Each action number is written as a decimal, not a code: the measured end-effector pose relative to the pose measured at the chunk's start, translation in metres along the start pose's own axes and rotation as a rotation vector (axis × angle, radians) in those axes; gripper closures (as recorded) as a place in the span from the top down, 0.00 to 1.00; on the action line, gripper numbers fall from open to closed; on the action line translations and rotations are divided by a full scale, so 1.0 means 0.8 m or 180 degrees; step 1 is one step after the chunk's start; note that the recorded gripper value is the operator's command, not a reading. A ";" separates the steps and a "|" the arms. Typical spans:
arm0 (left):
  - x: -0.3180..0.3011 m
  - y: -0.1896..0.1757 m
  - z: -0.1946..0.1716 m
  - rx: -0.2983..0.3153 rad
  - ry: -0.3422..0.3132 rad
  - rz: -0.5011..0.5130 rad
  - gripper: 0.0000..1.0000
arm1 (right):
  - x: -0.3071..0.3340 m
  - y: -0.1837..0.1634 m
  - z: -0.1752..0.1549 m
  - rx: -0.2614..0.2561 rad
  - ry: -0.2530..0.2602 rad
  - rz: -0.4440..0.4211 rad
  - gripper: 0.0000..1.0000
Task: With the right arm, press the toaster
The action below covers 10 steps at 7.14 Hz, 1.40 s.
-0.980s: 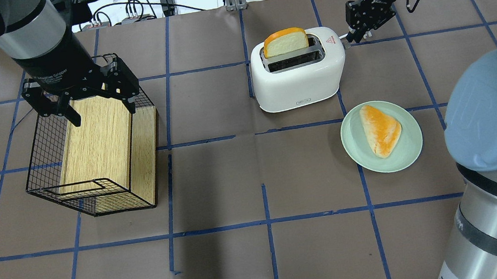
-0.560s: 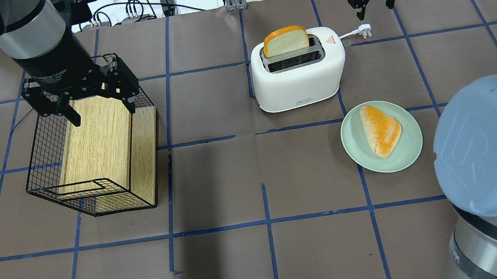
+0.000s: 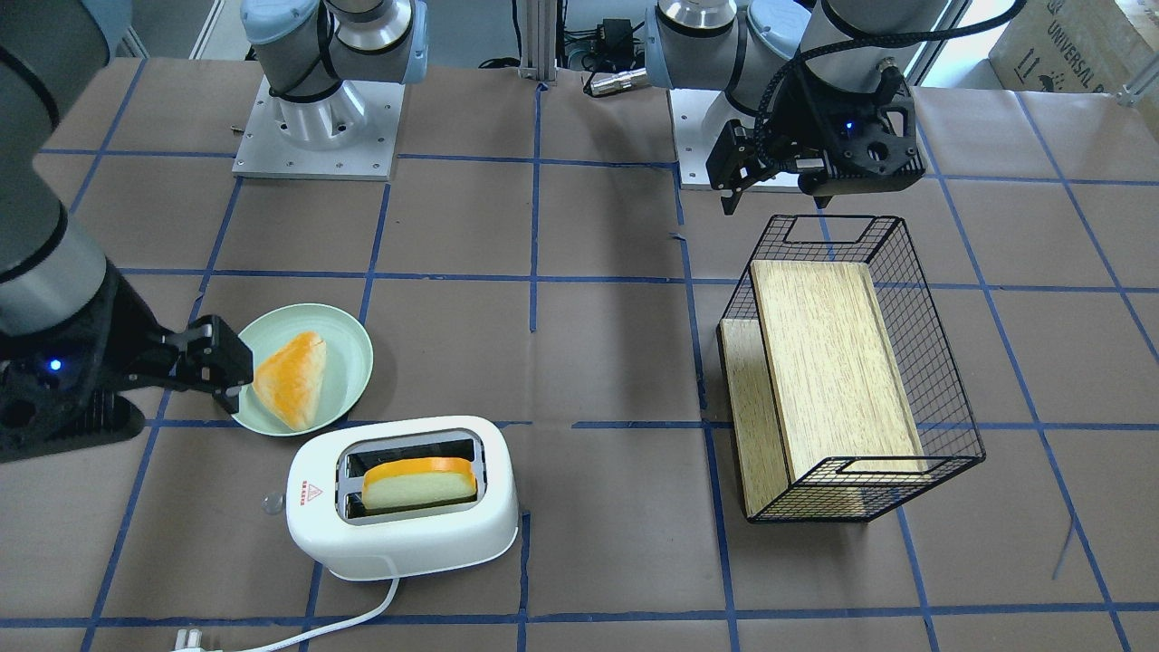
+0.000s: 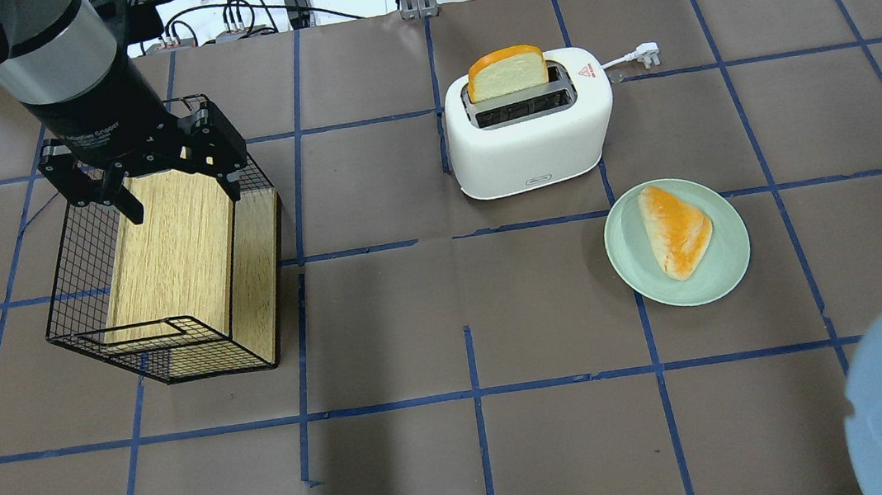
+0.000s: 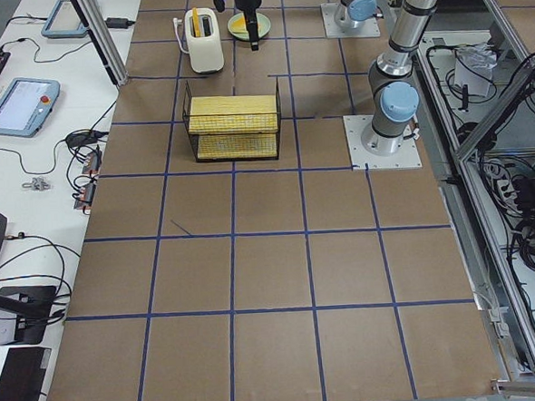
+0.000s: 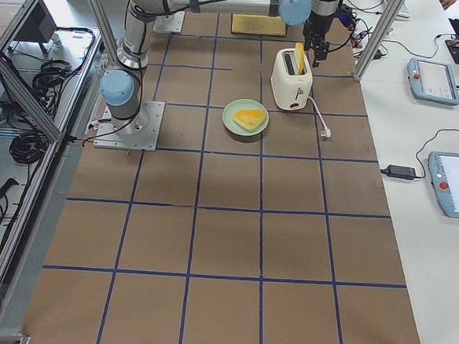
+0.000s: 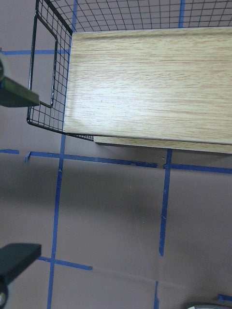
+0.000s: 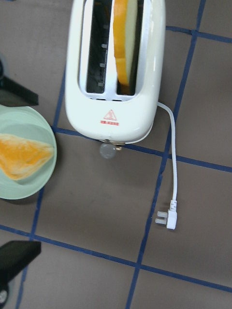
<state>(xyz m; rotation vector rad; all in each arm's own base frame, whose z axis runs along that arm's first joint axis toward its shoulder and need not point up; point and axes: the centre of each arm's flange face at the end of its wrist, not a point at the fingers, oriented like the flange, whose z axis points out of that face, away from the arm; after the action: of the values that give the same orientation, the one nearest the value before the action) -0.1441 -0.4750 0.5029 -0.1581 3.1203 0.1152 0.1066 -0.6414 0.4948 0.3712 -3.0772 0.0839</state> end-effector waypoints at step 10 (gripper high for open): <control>0.000 0.000 0.000 -0.0001 0.0000 0.0000 1.00 | -0.030 0.148 -0.005 -0.0307 -0.0040 0.0532 1.00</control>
<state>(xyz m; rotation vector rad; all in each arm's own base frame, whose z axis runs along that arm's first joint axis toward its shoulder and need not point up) -0.1441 -0.4749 0.5029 -0.1581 3.1203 0.1157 0.1019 -0.5208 0.4922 0.1104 -3.1037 -0.0619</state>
